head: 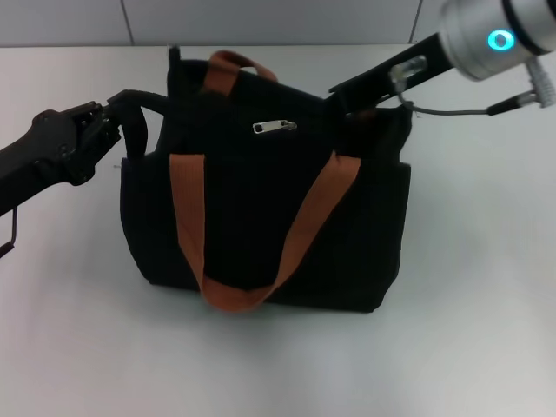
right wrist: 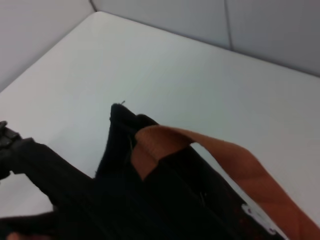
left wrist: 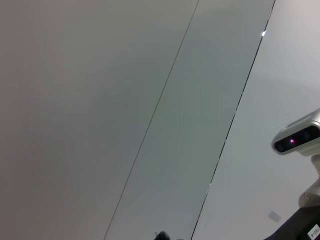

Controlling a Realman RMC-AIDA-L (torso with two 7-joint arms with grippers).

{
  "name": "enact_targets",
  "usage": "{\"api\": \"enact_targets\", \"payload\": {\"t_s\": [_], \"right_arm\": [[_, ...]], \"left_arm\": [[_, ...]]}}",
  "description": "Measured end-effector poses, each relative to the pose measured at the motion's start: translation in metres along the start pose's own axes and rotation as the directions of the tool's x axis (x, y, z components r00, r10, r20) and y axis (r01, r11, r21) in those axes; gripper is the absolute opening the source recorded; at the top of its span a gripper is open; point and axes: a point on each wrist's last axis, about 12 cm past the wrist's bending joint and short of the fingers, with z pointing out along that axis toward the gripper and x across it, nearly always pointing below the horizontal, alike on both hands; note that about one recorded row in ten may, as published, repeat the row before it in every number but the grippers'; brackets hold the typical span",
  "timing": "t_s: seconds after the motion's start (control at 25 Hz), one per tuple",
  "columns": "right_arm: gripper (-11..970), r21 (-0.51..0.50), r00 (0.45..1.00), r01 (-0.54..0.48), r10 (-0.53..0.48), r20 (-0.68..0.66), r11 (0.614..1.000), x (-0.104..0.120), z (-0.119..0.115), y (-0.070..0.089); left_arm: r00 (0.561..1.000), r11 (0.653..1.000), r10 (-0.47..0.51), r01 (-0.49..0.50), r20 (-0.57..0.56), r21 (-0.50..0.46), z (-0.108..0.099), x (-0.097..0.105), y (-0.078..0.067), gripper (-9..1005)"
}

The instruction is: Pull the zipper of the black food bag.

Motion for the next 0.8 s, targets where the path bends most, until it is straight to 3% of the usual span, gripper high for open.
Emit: {"api": "enact_targets", "payload": {"t_s": [0.16,0.4,0.6,0.8], "right_arm": [[0,0.016,1.0,-0.012,0.012,0.026,1.0,0.008,-0.012,-0.002],[0,-0.059,0.997,-0.013,0.018,0.073,0.998,0.013,-0.019,-0.001],[5,-0.183,0.987,0.001,0.028,0.157,0.983,0.012,-0.025,-0.004],[11,-0.311,0.966,0.017,0.065,0.249,0.95,0.016,-0.03,-0.017]], "left_arm": [[1.0,1.0,0.0,0.0,0.003,-0.01,-0.003,0.0,0.0,147],[1.0,1.0,-0.006,0.006,0.014,-0.011,-0.005,-0.001,0.0,148],[1.0,1.0,-0.011,0.011,0.013,-0.004,-0.003,0.001,-0.002,149],[1.0,1.0,-0.015,0.015,0.004,-0.001,-0.002,0.003,-0.002,151]]}}
